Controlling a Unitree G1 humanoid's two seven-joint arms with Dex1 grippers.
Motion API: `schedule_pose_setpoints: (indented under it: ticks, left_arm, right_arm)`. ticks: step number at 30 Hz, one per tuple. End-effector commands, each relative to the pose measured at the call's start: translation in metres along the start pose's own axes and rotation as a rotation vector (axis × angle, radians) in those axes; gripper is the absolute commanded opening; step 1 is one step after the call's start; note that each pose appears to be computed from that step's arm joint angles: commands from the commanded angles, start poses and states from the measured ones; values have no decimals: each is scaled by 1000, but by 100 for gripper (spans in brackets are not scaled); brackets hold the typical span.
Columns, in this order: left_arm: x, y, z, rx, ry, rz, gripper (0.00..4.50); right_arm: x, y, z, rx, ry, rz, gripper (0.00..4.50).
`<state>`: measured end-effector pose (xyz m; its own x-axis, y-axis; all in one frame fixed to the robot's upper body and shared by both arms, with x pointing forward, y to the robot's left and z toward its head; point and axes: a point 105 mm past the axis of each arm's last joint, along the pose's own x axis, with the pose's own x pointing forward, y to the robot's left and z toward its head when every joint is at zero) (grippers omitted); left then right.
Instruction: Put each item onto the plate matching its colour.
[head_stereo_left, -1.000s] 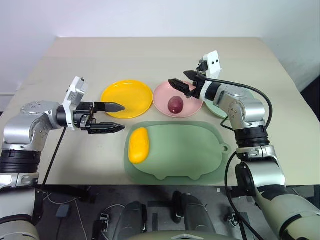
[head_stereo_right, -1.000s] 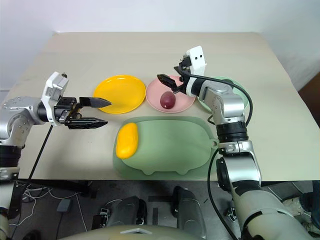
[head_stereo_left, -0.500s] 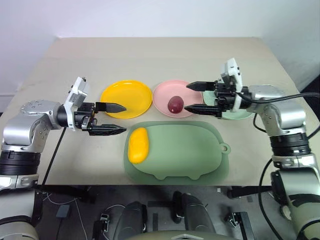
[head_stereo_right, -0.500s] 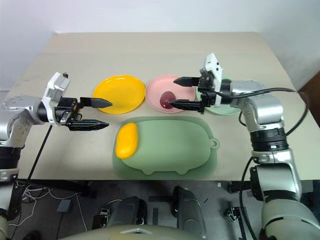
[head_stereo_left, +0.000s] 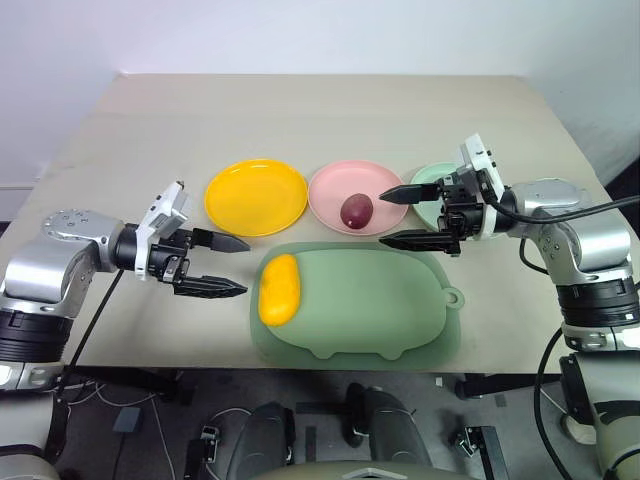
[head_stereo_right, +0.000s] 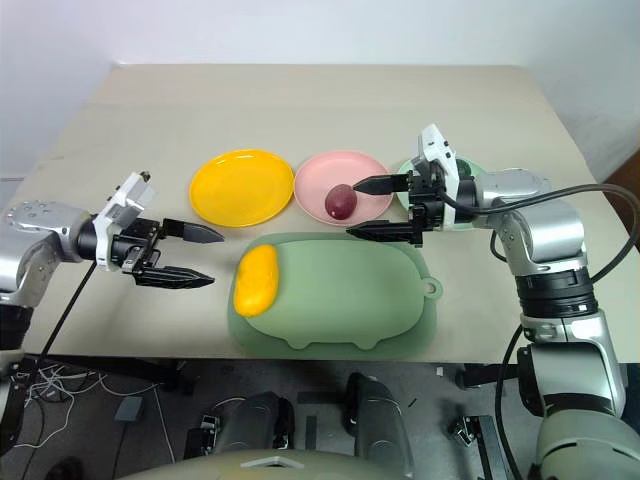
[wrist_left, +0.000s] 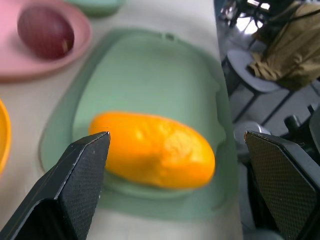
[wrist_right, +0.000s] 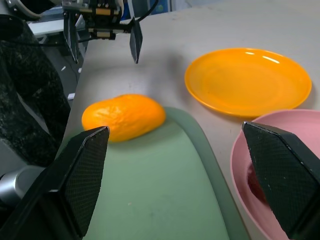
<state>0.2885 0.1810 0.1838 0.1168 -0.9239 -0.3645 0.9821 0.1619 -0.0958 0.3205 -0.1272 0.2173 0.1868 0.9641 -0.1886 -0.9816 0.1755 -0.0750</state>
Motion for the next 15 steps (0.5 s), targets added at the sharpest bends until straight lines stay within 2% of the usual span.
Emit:
schedule_pose_setpoints:
  ticks: [1,4,7,10,15]
  left_arm:
    - [0,4,17,-23,-27,53,450]
    - [1,8,27,-45,-85,94,450]
    - [3,14,43,-36,-199,152,450]
    - [4,8,52,-142,-282,95,450]
    - [6,8,61,-105,-303,176,450]
  right_arm:
    - [3,6,13,-43,-45,12,448]
    - [5,6,13,-34,-49,12,448]
    - [7,3,16,-42,-60,-1,448]
    - [8,1,18,-47,-69,-11,448]
    - [10,0,20,-50,-80,-16,448]
